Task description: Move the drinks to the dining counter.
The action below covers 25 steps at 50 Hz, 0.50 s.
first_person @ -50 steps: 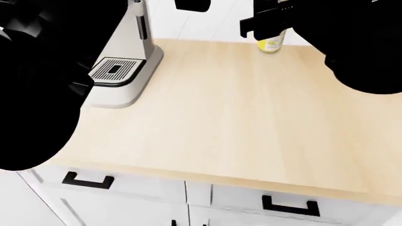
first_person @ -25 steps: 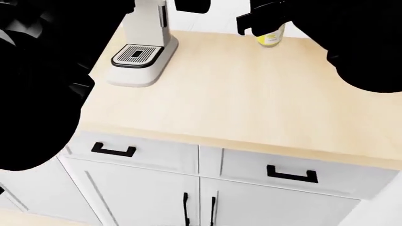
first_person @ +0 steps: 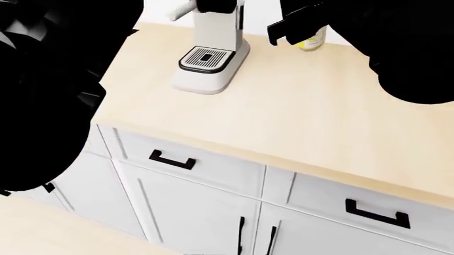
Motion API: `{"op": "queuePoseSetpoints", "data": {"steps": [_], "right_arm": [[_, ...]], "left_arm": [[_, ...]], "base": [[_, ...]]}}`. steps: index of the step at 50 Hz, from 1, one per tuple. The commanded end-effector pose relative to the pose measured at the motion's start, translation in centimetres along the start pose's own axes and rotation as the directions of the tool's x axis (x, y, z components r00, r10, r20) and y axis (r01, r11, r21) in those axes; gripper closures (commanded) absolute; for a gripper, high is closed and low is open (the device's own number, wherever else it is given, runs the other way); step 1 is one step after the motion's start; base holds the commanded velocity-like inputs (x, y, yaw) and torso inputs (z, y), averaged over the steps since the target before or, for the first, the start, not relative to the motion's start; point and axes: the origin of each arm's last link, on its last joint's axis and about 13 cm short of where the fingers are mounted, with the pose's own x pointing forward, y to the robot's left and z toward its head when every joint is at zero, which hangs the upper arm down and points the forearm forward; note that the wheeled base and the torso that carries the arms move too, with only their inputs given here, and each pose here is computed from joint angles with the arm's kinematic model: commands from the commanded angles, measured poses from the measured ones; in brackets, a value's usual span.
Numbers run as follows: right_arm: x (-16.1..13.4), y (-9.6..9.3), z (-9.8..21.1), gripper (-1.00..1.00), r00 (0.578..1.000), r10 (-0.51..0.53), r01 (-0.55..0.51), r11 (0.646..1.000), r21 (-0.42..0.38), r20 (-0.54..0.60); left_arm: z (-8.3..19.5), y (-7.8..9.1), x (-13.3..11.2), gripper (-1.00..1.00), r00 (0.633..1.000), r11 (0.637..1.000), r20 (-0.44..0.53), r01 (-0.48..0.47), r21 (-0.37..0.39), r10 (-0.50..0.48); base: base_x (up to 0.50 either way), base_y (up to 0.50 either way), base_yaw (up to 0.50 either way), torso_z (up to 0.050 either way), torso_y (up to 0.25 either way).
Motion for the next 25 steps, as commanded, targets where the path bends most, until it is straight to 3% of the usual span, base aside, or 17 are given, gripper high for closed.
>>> {"op": "queuePoseSetpoints", "data": {"steps": [1, 25], "right_arm": [[0.09, -0.23, 0.16, 1.00, 1.000, -0.020, 0.020, 1.000, -0.018, 0.012], [-0.02, -0.17, 0.08, 1.00, 1.000, -0.030, 0.031, 0.999, -0.038, 0.003]], "left_arm": [[0.04, 0.02, 0.00, -1.00, 1.000, 1.000, 0.002, -0.002, 0.001, 0.002], [-0.09, -0.04, -0.07, -1.00, 1.000, 1.000, -0.001, 0.002, 0.000, -0.002]], "base": [[-0.01, 0.00, 0.50, 0.000, 0.000], [-0.01, 0.00, 0.50, 0.000, 0.000]]}}
